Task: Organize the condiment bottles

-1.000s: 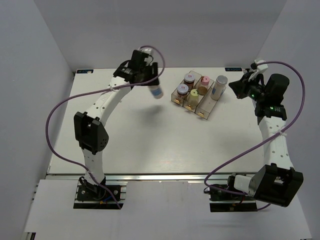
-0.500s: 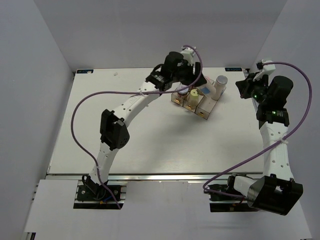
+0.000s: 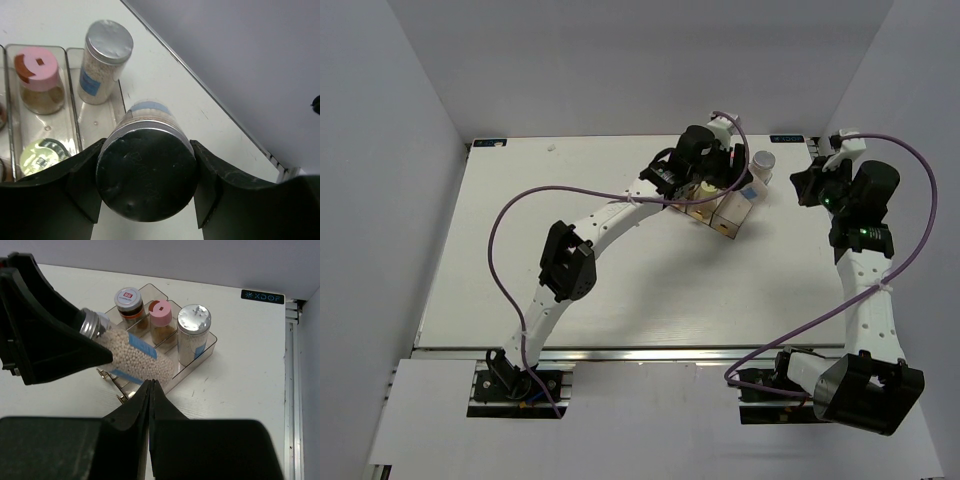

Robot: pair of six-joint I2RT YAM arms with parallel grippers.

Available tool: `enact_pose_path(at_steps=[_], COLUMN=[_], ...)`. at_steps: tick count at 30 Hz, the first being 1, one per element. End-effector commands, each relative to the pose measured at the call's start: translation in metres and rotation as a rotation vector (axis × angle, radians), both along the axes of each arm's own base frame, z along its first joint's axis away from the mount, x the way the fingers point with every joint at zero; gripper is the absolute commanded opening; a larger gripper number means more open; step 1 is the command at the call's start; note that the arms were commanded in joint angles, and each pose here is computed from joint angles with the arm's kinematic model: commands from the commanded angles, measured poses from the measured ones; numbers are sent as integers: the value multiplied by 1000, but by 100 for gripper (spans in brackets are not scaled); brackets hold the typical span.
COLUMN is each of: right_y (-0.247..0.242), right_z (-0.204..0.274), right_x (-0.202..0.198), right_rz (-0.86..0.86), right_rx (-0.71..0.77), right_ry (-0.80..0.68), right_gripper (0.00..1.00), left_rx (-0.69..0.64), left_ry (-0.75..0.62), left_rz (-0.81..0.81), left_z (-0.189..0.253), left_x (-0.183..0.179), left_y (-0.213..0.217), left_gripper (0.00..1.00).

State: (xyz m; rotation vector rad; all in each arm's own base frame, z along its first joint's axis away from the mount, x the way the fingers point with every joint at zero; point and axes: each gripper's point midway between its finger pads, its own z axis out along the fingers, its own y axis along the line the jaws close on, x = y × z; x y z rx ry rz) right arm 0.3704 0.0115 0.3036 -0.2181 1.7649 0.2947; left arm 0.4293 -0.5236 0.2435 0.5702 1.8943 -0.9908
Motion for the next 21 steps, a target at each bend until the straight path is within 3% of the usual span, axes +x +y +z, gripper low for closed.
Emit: enact_pose_path(at_steps=[1,21], right_y=[-1,-2], right_z=[2,-19], right_x=[2,2], right_rz=[7,0], right_rx=[-9,0], right_ry=[-23,28], right_gripper=[0,0], left_rx=[-68,123], left_ry=[-156,-95], left_rz=[73,73], left_z=[53,-23], left_x=[17,21], left_y=[2,7], left_gripper=[0,0])
